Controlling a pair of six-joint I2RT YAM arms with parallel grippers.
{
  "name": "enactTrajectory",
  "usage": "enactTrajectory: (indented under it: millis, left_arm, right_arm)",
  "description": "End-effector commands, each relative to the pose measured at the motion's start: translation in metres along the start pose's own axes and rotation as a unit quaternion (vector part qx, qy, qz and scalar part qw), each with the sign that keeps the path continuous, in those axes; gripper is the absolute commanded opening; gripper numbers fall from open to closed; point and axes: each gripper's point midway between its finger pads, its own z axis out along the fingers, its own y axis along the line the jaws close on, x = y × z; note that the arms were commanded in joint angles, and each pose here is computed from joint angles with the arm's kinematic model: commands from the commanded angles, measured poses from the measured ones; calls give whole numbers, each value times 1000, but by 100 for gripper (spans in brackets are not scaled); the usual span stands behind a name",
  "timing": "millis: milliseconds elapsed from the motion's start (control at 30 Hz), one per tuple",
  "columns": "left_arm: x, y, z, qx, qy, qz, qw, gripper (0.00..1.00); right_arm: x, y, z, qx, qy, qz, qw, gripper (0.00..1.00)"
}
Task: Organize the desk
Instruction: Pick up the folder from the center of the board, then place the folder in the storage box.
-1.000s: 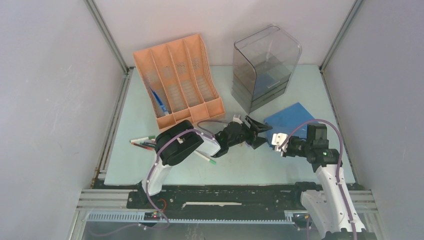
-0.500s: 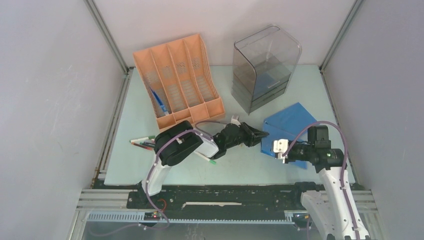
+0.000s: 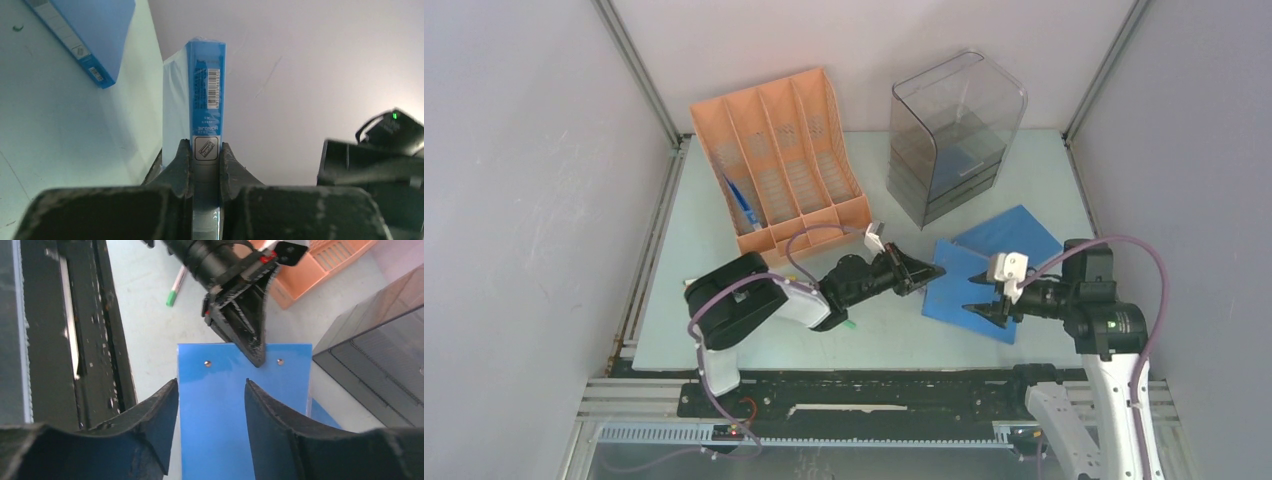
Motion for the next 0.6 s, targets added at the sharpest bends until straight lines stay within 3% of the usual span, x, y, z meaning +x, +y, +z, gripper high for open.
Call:
enactTrajectory:
  millis: [0,167,267,333,433,567]
  left_arm:
    - [-1,-41,-22,72,-4,152,986,0]
    - [-12,-31,-50,34,-28,290,956,0]
    - [-31,-28,-73,7,-69,396,916,0]
    - [-38,-33,-90,5,-88,455,886,0]
    - [-39,-41,-112,19,-90,530,843,0]
    - [-29,-41,-133,29,-48,608,792,0]
  right_arm:
    - [-23,-13,-8,22,-48,102,993,61]
    - [-10,-36,-11,43,-42,177,982,73]
    - [12,-38,-1,37,23,182,982,85]
    - [19,-32,9,16,56,163,985,99]
    - [18,-31,15,4,70,139,988,100]
    - [5,-28,18,-34,65,81,994,100]
